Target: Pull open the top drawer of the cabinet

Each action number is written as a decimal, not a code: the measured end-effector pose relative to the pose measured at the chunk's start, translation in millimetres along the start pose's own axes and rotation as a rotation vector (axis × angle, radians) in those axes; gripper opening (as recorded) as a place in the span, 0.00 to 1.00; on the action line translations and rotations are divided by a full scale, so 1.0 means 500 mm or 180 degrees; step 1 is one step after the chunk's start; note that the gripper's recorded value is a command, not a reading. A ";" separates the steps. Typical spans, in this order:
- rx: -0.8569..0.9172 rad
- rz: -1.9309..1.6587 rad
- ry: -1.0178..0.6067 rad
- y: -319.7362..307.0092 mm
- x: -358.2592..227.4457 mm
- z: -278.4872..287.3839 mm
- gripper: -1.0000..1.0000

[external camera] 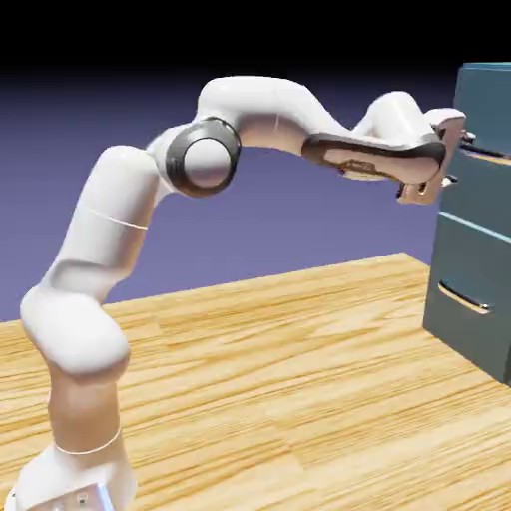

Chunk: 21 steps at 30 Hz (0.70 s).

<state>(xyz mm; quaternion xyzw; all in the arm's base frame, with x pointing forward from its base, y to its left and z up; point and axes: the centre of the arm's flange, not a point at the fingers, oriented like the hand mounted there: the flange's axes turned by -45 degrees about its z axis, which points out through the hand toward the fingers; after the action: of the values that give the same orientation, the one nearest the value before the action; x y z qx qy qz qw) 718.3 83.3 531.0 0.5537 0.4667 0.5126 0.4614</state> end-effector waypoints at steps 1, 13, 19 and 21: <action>-0.0031 -0.0094 0.0025 -0.001 0.002 0.008 0.50; -0.0122 -0.0501 0.0149 -0.032 0.042 0.067 0.50; -0.0113 -0.0512 0.0160 -0.038 0.053 0.092 0.50; -0.0114 -0.0508 0.0159 -0.036 0.052 0.100 0.50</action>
<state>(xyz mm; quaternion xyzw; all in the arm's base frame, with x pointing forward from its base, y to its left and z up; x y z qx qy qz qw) 768.4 110.1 514.5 0.4934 0.5115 0.4961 0.4988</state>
